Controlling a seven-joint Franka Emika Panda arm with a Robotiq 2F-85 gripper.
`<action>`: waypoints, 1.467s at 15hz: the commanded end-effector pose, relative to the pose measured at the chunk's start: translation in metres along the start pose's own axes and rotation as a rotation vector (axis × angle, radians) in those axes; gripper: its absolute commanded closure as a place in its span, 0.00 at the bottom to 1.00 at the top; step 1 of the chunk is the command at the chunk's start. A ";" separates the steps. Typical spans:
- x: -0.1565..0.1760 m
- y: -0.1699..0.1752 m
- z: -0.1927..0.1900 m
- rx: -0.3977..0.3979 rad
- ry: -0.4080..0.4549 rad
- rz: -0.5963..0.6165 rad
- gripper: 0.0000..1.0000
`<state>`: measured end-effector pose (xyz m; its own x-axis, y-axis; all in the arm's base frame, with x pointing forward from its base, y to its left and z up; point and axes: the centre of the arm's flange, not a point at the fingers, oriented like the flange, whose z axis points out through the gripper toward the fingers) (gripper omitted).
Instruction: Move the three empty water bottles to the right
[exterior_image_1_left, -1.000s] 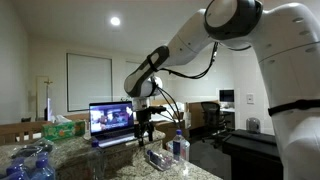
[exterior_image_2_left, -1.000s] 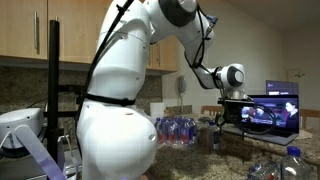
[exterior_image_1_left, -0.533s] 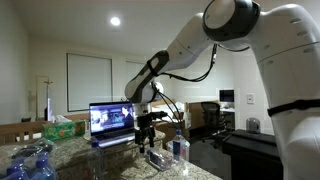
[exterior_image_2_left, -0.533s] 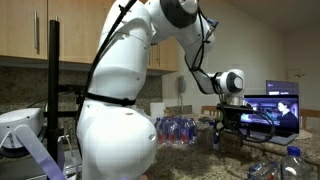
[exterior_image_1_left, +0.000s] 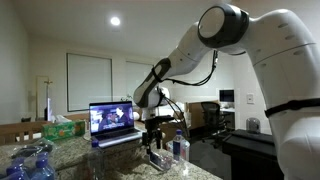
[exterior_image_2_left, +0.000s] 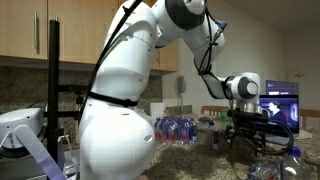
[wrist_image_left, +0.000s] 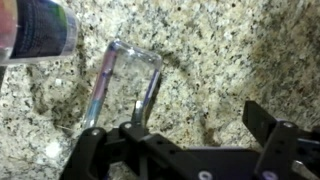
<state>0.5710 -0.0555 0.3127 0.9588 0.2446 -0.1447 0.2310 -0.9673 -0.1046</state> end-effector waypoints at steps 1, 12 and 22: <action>0.007 0.021 0.015 0.027 0.098 0.079 0.00; 0.017 -0.037 0.004 -0.085 0.191 0.268 0.00; -0.011 -0.044 -0.025 -0.095 0.218 0.504 0.00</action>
<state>0.5778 -0.0161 0.3354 0.9798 -0.1943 0.0481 -0.1943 -0.9809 -0.0048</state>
